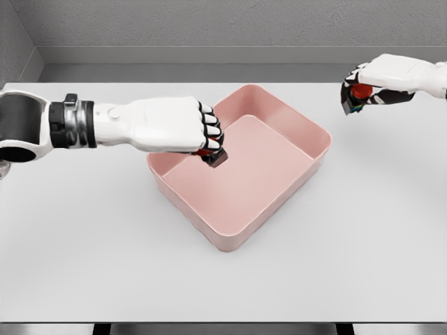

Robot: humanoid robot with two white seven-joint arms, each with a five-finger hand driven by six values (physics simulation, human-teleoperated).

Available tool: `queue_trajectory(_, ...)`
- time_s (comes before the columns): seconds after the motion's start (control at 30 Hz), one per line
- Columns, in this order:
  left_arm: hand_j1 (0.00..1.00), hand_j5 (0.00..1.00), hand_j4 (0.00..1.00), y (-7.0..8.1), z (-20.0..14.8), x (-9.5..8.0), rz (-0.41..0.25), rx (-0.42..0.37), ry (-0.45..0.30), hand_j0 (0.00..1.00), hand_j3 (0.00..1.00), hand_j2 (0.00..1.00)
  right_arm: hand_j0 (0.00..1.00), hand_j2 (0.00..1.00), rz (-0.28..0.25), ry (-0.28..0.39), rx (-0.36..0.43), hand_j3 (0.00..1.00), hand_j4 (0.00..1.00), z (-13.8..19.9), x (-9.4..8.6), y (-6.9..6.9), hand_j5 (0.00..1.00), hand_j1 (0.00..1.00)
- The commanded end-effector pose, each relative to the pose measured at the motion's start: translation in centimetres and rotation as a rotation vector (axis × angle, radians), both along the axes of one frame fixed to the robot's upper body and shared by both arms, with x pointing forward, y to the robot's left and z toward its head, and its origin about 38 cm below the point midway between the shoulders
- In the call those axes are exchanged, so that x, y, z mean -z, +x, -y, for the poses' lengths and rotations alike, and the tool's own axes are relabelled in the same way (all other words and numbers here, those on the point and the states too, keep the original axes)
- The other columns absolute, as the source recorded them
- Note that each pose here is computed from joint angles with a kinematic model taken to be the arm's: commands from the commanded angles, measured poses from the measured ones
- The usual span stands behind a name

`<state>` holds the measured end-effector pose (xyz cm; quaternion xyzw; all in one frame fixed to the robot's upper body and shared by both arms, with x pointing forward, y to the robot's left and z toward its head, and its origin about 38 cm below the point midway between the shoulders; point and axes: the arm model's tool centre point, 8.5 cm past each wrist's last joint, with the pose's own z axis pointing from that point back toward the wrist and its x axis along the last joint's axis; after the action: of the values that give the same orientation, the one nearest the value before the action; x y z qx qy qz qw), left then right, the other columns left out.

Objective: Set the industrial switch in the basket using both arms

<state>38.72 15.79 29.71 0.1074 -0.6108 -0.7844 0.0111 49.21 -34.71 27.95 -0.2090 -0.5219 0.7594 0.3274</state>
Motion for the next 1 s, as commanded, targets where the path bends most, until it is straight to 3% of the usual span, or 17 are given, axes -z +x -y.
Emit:
queue_trajectory(0.0, 0.41, 0.41, 0.41, -0.4, 1.4, 0.9, -0.030, 0.033, 0.006, 0.41, 0.41, 0.41, 0.48, 0.48, 0.017, 0.003, -0.026, 0.48, 0.48, -0.7, -0.7, -0.4, 0.48, 0.48)
queue_trajectory(0.07, 0.41, 0.41, 0.41, -1.0, 2.9, 2.3, -0.061, 0.070, 0.047, 0.41, 0.41, 0.41, 0.48, 0.48, 0.026, 0.001, -0.046, 0.48, 0.48, -1.3, -0.9, -0.6, 0.48, 0.48)
queue_trajectory(0.13, 0.42, 0.42, 0.42, -0.9, 2.9, 2.2, -0.058, 0.070, 0.047, 0.42, 0.42, 0.42, 0.48, 0.48, 0.035, -0.004, -0.058, 0.48, 0.48, -1.5, -1.3, -0.8, 0.48, 0.48)
queue_trajectory(0.2, 0.54, 0.54, 0.54, -0.9, 3.0, 1.8, -0.049, 0.072, 0.046, 0.54, 0.54, 0.54, 0.49, 0.49, 0.038, -0.005, -0.069, 0.49, 0.49, -1.9, -1.3, -1.0, 0.49, 0.49)
queue_trajectory(0.27, 0.73, 0.73, 0.73, -0.8, 3.0, 1.6, -0.042, 0.072, 0.046, 0.73, 0.73, 0.73, 0.49, 0.49, 0.038, -0.005, -0.069, 0.49, 0.49, -1.9, -1.3, -1.0, 0.49, 0.49)
queue_trajectory(0.4, 0.86, 0.86, 0.86, -0.6, 2.5, 1.5, -0.037, 0.059, 0.053, 0.86, 0.86, 0.86, 0.49, 0.49, 0.052, -0.004, -0.102, 0.49, 0.49, -2.9, -1.7, -1.3, 0.49, 0.49)
queue_trajectory(0.8, 0.87, 0.87, 0.87, -0.4, 1.6, 1.3, -0.032, 0.041, 0.059, 0.87, 0.87, 0.87, 0.48, 0.48, 0.076, -0.006, -0.172, 0.48, 0.48, -5.0, -2.3, -2.3, 0.48, 0.48)
queue_trajectory(0.9, 0.86, 0.86, 0.86, 0.1, -0.8, -0.6, -0.030, -0.009, 0.050, 0.86, 0.86, 0.86, 0.48, 0.48, 0.082, -0.004, -0.187, 0.48, 0.48, -5.5, -2.4, -2.5, 0.48, 0.48)
queue_trajectory(0.97, 0.91, 0.91, 0.91, 0.2, -3.2, -1.8, -0.066, -0.055, 0.029, 0.91, 0.91, 0.91, 0.48, 0.48, 0.088, -0.004, -0.202, 0.48, 0.48, -6.0, -2.6, -2.7, 0.48, 0.48)
